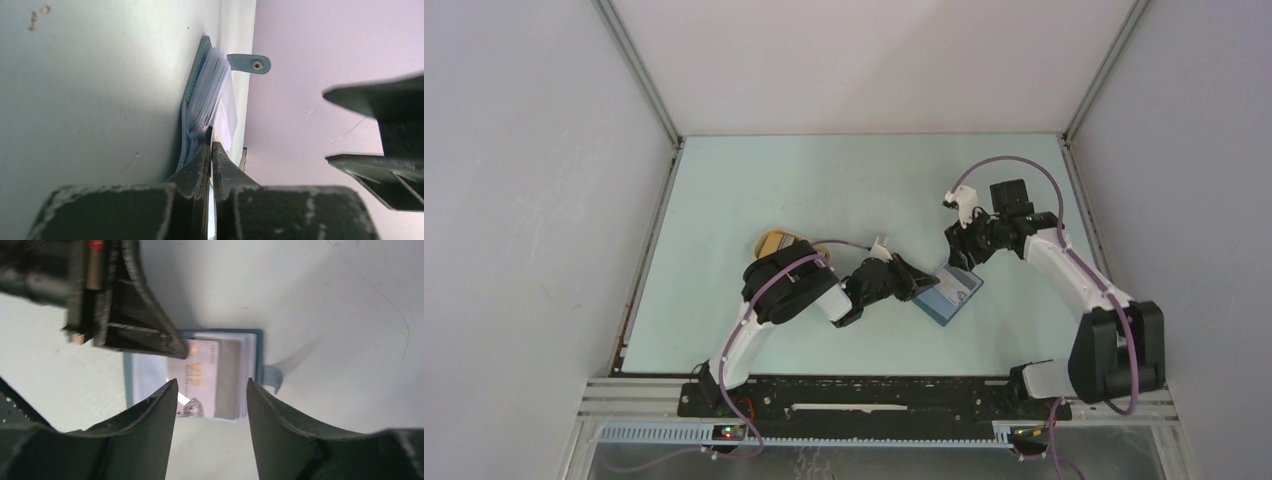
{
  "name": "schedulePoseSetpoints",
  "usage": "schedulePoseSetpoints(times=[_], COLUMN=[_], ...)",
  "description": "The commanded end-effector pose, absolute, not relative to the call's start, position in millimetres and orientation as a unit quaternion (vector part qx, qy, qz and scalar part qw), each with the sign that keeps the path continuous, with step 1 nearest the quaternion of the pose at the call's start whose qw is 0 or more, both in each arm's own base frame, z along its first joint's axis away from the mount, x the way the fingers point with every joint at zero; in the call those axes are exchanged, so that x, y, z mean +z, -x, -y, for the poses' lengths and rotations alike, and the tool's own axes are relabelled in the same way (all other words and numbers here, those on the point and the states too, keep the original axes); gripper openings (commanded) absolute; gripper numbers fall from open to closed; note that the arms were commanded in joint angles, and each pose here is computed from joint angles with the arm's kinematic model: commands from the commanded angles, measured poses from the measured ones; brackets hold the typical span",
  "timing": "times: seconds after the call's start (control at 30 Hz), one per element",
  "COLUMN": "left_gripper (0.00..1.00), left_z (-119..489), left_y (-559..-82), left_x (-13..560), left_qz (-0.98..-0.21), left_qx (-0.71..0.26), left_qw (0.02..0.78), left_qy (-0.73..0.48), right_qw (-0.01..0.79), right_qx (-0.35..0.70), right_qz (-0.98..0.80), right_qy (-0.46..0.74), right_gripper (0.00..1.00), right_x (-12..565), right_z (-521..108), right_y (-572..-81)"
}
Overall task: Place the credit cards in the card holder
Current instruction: Insert the credit card into the card holder.
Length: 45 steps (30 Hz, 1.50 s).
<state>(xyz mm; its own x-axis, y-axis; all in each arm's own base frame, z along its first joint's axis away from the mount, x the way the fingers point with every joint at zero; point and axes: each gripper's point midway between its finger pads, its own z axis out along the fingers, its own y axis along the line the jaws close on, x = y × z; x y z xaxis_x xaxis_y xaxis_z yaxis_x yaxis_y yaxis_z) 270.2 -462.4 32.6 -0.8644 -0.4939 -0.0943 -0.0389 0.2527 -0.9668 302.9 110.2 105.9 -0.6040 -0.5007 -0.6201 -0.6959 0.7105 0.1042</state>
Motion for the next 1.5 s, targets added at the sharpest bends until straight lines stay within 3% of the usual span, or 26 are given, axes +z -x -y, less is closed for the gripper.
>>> schedulePoseSetpoints(times=[0.0, 0.13, 0.27, 0.93, 1.27, 1.47], left_gripper=[0.07, 0.10, 0.12, 0.19, 0.41, 0.43], left_z=[465.1, 465.2, 464.7, 462.4, 462.3, 462.2], left_y=[-273.4, -272.7, -272.9, -273.2, -273.9, -273.3], left_x=[23.5, 23.7, 23.7, 25.6, 24.0, 27.8], left_qz=[-0.776, -0.776, -0.776, -0.773, -0.775, -0.772], left_qx=[-0.576, -0.577, -0.578, -0.582, -0.580, -0.585], left_qw=[0.186, 0.186, 0.186, 0.186, 0.183, 0.183], left_qy=[0.174, 0.173, 0.173, 0.172, 0.169, 0.167], right_qw=[0.319, 0.301, 0.246, 0.206, 0.256, 0.277], right_qx=[0.191, 0.214, 0.224, 0.082, 0.023, -0.010], right_qz=[-0.803, -0.753, -0.717, -0.770, -0.805, -0.821], right_qy=[0.465, 0.544, 0.613, 0.598, 0.534, 0.500], right_gripper=[0.54, 0.23, 0.00, 0.00, 0.00, 0.00], right_x=[116.4, 105.1, 79.0, 25.3, 42.6, 48.9], right_z=[-131.6, -148.7, -154.2, -139.3, -115.1, -103.5], right_y=[-273.3, -238.8, -212.9, -244.7, -278.0, -294.2])
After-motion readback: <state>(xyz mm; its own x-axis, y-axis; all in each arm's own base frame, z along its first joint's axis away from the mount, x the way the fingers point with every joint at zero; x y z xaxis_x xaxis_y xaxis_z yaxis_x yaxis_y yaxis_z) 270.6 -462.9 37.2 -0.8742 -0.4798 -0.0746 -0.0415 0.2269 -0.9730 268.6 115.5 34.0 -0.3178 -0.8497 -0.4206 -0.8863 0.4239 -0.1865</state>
